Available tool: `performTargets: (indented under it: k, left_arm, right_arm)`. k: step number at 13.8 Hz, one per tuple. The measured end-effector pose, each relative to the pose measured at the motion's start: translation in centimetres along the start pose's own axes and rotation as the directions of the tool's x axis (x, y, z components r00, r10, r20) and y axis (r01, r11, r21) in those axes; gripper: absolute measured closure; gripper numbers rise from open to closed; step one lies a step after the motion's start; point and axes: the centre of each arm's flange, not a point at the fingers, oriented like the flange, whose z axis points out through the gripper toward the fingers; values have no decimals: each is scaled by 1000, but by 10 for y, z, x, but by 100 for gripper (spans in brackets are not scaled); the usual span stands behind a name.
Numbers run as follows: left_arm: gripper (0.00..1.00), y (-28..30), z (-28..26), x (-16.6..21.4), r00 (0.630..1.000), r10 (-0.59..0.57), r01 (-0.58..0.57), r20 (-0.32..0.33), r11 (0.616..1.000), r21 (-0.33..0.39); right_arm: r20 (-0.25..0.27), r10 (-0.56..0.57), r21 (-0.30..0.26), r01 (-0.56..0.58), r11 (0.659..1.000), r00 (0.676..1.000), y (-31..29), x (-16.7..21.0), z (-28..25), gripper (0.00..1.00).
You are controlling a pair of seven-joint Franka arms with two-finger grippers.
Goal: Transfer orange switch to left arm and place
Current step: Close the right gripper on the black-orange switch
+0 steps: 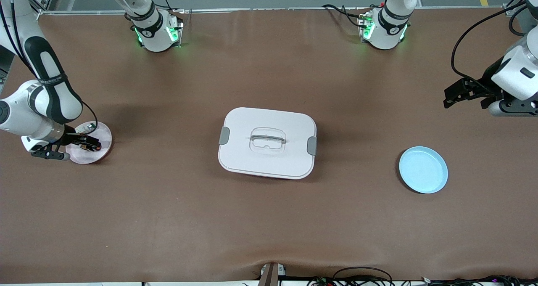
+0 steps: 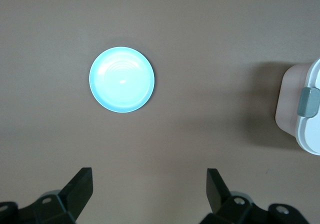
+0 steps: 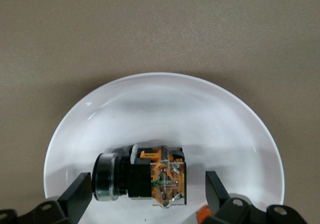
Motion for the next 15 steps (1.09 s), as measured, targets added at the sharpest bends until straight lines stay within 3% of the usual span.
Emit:
performTargets:
  k: [11,12,14,15]
  left_arm:
    - [0,0,0,0,1000,0,0,0,1000,0]
    - [0,0,0,0,1000,0,0,0,1000,0]
    - [0,0,0,0,1000,0,0,0,1000,0]
    - [0,0,0,0,1000,0,0,0,1000,0]
  right_arm:
    - [-14,-10,1,10,1000,1000,-5,6,-4,1]
    - [-14,-10,1,10,1000,1000,-5,7,-4,6]
    - [-15,-10,1,10,1000,1000,-5,8,-3,28]
    - [-18,-10,0,10,1000,1000,-4,9,-4,28]
